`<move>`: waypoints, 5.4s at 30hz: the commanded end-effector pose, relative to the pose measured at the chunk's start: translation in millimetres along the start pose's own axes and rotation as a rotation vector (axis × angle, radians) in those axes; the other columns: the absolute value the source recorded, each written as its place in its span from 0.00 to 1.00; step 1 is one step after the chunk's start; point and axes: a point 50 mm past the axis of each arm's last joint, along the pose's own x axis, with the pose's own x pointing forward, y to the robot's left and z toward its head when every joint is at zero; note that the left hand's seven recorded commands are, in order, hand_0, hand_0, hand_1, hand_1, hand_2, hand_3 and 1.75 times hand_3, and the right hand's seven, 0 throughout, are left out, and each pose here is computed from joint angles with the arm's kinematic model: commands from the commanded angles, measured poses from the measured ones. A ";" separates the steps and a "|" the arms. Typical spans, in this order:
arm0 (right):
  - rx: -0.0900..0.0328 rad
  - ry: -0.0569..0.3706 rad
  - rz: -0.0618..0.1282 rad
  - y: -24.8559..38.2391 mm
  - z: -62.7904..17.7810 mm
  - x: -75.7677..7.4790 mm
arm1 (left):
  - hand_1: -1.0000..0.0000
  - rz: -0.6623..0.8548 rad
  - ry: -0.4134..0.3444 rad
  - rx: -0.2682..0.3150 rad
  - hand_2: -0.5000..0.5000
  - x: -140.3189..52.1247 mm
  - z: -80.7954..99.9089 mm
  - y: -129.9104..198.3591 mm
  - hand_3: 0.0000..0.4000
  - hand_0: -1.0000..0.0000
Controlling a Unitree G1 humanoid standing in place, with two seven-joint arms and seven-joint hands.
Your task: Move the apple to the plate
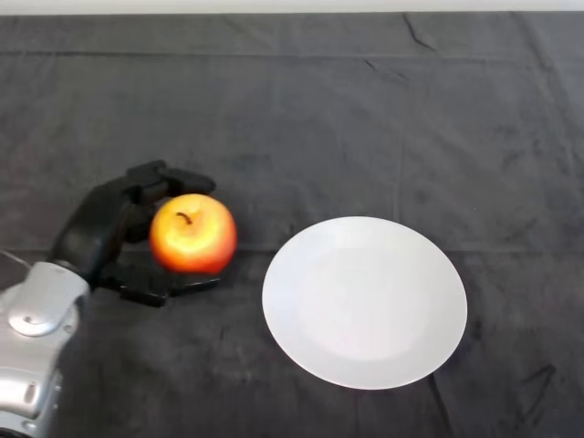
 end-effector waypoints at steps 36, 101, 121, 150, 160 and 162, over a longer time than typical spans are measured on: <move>-0.017 -0.034 0.019 6.7 10.1 -1.8 | 0.20 -0.225 -0.166 0.085 0.41 24.0 20.6 -89.6 0.97 0.03; -0.017 -0.034 0.020 6.7 10.2 -1.8 | 1.00 0.180 -0.185 0.091 0.50 -26.1 13.0 82.2 0.00 1.00; -0.014 -0.033 0.021 6.9 10.4 -1.9 | 1.00 0.491 -0.088 0.082 0.50 -79.3 -18.4 161.8 0.00 1.00; -0.008 -0.032 0.023 7.2 10.9 -2.1 | 1.00 0.867 0.073 0.038 0.50 -179.4 -55.4 217.3 0.00 1.00; -0.007 -0.031 0.024 7.2 11.0 -2.1 | 1.00 0.960 0.112 0.016 0.50 -181.4 -61.5 218.7 0.00 1.00; -0.007 -0.031 0.024 7.2 11.0 -2.1 | 1.00 0.968 0.113 0.016 0.50 -179.7 -61.3 218.9 0.00 1.00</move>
